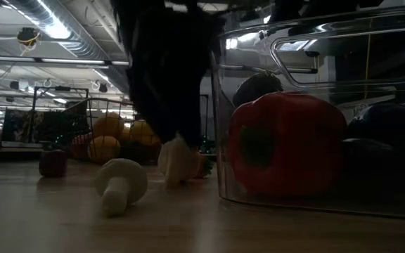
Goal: Sort produce into baskets
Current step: Put the white garlic into the transparent bin
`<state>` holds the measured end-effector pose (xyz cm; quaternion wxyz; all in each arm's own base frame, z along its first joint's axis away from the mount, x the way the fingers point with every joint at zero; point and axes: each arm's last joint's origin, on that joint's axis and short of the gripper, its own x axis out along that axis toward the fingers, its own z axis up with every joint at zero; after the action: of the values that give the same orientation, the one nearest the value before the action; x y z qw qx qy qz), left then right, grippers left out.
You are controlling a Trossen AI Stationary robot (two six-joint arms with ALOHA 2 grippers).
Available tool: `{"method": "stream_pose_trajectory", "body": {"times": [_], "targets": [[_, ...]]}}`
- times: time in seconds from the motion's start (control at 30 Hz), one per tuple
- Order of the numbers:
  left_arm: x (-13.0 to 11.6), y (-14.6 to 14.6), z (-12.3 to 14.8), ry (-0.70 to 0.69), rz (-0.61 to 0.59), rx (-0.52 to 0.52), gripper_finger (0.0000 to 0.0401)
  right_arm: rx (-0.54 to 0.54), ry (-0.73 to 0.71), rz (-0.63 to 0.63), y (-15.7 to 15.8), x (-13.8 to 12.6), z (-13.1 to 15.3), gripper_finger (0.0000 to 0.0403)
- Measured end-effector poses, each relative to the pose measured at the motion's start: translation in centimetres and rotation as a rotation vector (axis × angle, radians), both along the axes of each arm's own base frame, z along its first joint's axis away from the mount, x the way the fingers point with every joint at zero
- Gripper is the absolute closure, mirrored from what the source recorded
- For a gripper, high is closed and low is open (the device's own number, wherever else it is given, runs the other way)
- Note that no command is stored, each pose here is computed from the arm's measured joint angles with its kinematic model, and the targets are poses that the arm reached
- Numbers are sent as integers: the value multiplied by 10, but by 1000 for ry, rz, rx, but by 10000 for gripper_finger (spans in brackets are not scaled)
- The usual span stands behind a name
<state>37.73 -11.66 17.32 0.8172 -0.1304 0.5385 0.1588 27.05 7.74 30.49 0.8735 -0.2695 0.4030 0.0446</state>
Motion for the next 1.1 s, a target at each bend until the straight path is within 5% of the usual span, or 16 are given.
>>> {"method": "stream_pose_trajectory", "body": {"times": [0.2,0.77,1.1], "targets": [[3,-2,-14,29,3,2,47,1,0,0,0,0,0,86],[0,-1,-14,59,-1,10,231,0,0,1,0,0,0,86],[-4,2,-6,67,-8,16,247,0,1,0,0,0,0,86]]}}
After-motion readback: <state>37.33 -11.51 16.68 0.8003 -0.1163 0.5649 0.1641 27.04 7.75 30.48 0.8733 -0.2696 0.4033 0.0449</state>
